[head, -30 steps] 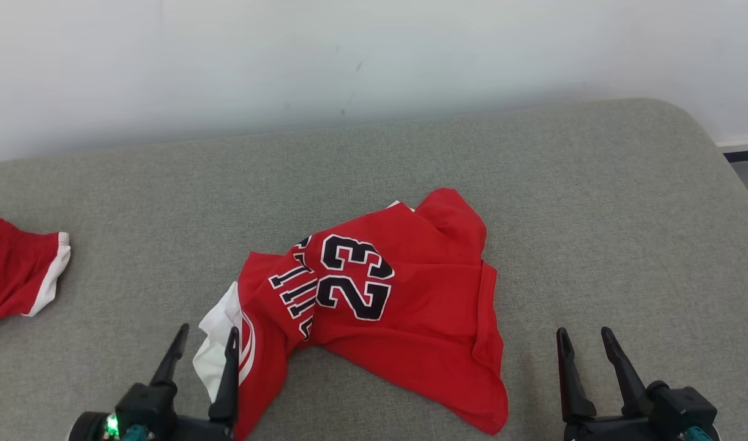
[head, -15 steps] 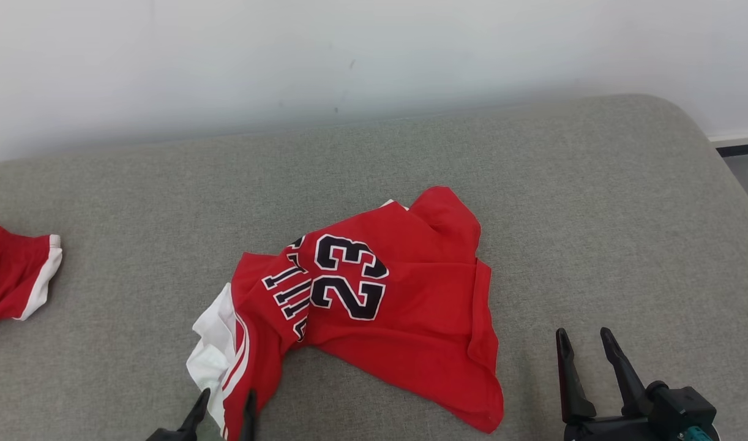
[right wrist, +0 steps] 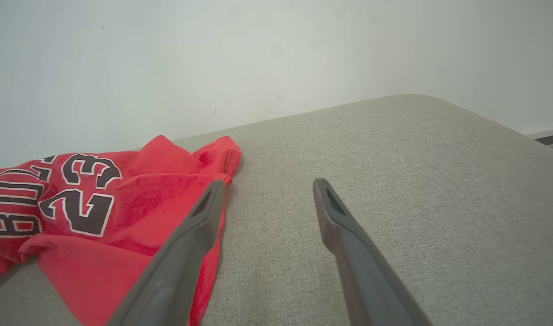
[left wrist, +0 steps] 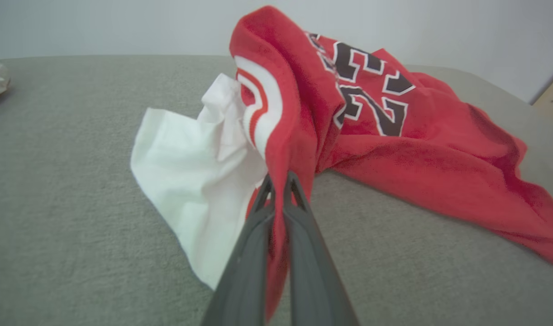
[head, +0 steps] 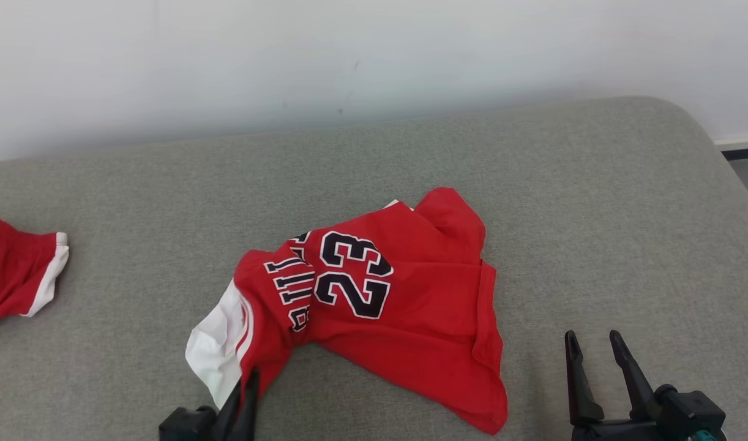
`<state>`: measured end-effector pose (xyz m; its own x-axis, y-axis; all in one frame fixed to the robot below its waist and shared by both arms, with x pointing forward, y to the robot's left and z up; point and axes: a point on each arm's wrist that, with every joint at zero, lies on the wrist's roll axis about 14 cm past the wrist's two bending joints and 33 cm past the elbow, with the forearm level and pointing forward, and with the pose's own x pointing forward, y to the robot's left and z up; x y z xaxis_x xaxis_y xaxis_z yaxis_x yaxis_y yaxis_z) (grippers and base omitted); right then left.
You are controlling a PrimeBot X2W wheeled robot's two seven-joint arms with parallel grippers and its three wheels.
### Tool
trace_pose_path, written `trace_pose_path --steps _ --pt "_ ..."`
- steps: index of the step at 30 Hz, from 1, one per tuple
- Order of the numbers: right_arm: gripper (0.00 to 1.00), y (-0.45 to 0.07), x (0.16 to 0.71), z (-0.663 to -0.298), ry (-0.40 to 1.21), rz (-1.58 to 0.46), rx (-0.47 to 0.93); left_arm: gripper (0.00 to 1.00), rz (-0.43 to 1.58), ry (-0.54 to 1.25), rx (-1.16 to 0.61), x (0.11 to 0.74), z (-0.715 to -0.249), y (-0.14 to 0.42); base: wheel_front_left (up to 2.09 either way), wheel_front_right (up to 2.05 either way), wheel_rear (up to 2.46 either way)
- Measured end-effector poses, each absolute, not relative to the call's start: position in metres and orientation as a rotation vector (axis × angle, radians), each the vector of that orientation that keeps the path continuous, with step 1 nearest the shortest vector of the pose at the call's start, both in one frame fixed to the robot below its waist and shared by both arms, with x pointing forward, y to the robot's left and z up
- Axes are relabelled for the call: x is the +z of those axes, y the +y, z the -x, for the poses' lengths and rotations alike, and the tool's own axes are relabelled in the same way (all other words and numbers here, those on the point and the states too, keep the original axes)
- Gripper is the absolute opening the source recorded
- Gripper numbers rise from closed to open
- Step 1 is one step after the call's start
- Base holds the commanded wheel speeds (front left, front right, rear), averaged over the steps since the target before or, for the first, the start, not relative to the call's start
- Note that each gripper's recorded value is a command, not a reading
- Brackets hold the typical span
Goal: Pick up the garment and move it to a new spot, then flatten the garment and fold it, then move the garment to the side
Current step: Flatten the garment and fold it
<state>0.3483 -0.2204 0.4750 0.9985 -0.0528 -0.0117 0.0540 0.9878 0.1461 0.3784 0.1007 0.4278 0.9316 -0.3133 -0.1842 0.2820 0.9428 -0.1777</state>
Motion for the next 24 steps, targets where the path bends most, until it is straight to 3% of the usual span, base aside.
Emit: trace_pose_path --steps 15,24 --pt "1.0 -0.196 0.477 -0.358 0.003 -0.162 0.015 0.0 0.091 -0.143 -0.462 0.568 -0.362 0.072 0.0 0.0 0.0" --pt "1.0 -0.206 0.475 -0.349 0.007 -0.169 -0.022 0.0 0.064 -0.099 -0.423 0.561 -0.372 0.086 0.0 0.0 0.0"
